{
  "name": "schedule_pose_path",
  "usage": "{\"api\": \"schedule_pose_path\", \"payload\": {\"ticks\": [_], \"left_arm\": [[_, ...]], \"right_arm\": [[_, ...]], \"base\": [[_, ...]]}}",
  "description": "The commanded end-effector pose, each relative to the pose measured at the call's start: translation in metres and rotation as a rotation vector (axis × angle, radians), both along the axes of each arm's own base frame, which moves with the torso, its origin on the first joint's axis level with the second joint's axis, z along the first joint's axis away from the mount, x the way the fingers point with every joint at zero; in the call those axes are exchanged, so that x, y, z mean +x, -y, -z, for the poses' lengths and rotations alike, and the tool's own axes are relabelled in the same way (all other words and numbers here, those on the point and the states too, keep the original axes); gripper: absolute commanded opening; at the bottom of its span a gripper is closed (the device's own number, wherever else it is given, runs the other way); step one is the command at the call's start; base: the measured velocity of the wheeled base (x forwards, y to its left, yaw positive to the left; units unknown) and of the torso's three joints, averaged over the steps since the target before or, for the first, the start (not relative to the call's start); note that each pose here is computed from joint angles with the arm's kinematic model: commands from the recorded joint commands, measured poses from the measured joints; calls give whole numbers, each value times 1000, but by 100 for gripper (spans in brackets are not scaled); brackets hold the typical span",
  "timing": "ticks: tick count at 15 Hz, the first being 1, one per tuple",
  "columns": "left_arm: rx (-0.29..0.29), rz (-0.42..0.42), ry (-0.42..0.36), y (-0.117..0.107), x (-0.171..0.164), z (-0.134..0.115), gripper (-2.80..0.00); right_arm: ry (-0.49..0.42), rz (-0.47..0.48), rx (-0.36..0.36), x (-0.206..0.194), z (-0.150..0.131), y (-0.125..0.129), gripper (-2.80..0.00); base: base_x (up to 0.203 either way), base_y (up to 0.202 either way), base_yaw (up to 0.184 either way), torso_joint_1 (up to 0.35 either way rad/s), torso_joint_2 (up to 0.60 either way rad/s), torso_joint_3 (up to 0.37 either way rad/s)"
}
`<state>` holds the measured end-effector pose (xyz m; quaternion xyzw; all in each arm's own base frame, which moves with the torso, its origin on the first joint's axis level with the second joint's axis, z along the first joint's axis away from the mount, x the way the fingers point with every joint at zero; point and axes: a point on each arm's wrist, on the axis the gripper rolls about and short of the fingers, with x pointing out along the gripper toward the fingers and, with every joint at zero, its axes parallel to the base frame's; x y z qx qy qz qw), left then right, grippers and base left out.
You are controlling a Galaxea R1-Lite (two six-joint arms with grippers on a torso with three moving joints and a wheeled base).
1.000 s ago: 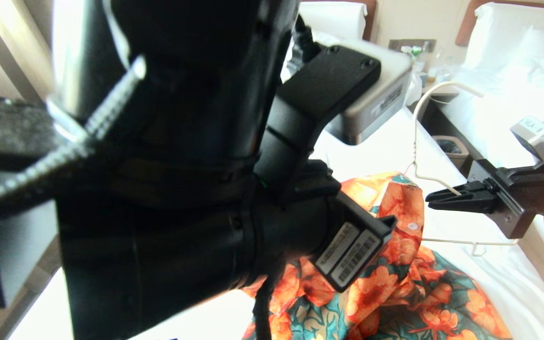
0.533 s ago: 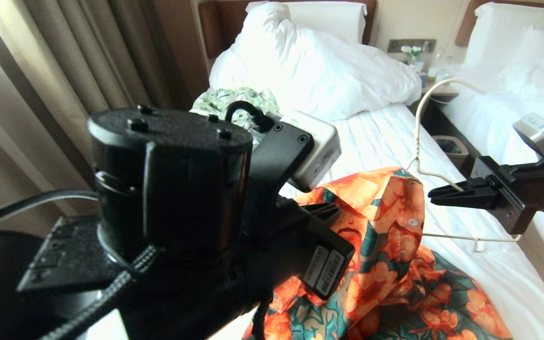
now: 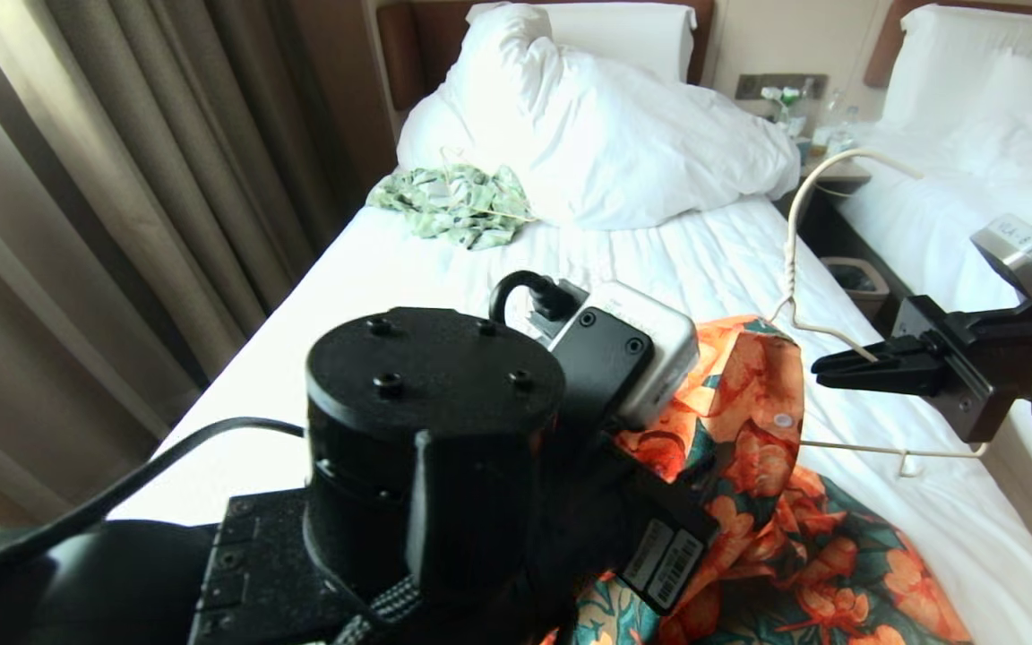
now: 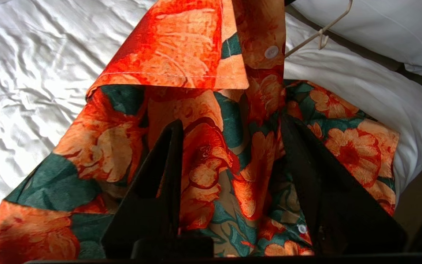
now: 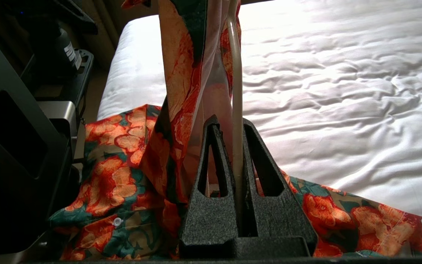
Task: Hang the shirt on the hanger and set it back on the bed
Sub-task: Hook the other side of the shirt onto the hanger
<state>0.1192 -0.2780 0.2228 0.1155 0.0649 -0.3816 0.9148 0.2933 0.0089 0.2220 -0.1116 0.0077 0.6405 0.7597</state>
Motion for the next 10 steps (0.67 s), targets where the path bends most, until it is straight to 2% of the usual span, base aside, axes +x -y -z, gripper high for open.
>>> {"api": "schedule_pose_path", "payload": {"ticks": [1,3,10], "left_arm": [[25,3,-9,12,4,12,0],[-16,6,21,23,12,12,0],[-25,-18,145,23,26,-12,0]], "right_arm": [[3,-5,5,-1,0,0,-280],[0,-6,6,-1,1,0,-280],[-14,-6,14,-7,4,2,-280]], "base": [[0,0,0,0,0,0],[0,0,0,0,0,0],[0,0,0,0,0,0]]}}
